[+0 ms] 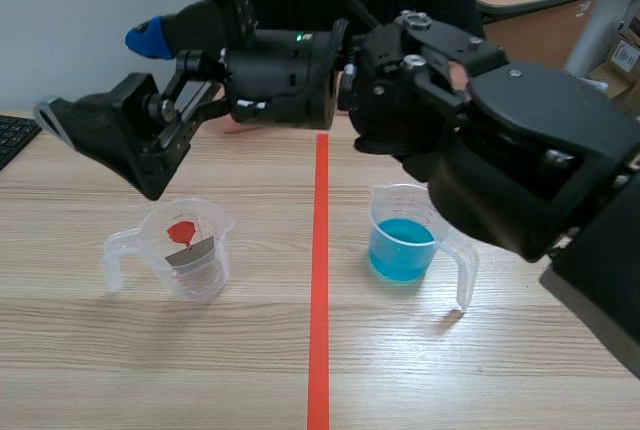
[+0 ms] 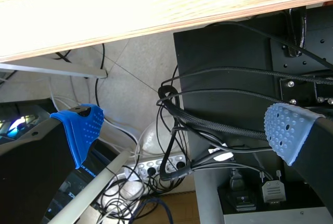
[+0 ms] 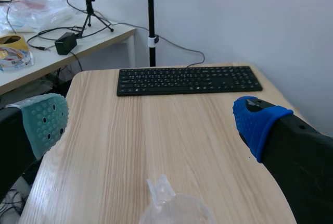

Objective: Do the redox reaction experiment.
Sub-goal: 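Return to the home posture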

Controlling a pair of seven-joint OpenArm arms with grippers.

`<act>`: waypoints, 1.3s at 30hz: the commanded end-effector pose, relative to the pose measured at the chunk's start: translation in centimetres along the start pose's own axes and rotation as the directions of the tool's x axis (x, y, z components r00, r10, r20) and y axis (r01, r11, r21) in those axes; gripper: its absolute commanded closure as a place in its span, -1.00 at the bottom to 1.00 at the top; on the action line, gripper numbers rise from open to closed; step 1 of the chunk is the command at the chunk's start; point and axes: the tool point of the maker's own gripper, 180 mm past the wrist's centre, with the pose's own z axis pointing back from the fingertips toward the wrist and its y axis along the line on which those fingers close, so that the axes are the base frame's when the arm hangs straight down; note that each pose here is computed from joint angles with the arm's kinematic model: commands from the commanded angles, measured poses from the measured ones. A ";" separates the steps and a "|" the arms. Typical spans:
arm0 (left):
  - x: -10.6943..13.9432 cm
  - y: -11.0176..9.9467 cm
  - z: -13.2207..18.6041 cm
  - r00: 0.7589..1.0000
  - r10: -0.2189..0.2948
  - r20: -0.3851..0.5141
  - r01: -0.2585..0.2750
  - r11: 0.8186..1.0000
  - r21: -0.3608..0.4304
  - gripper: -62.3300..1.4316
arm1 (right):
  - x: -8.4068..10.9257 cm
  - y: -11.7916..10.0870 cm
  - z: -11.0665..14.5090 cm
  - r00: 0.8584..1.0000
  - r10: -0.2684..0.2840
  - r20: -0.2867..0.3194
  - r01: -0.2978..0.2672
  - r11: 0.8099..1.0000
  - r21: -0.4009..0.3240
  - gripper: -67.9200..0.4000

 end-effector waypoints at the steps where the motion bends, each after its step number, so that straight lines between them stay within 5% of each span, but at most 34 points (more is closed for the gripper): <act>1: 0.3 0.1 0.3 1.000 0.000 0.009 0.000 1.000 0.002 -1.00 | 0.3 -1.1 1.8 1.000 0.022 -0.003 -0.022 0.999 -0.047 -1.00; 7: 0.3 0.1 0.3 1.000 0.000 0.010 0.000 1.000 0.002 -1.00 | -0.3 -2.8 7.7 0.998 0.023 -0.055 -0.033 0.979 -0.201 -1.00; 14: 0.3 0.1 0.3 1.000 0.000 0.012 0.000 1.000 0.002 -1.00 | -0.6 -4.5 15.5 0.992 -0.015 -0.122 -0.035 0.917 -0.397 -1.00; 19: 0.1 -0.2 0.4 1.000 -0.006 0.007 0.006 1.000 -0.012 -1.00 | -0.7 -3.7 19.3 0.986 -0.024 -0.164 -0.058 0.876 -0.478 -1.00; 27: 4.4 0.5 1.2 0.977 -0.104 0.186 0.117 0.991 -0.060 -1.00 | -1.5 0.0 21.4 0.975 -0.090 -0.202 -0.025 0.863 -0.504 -1.00; 39: 15.0 1.3 2.5 0.883 -0.202 0.423 0.261 0.962 -0.085 -1.00 | -2.2 1.2 21.7 0.967 -0.121 -0.225 -0.011 0.860 -0.511 -1.00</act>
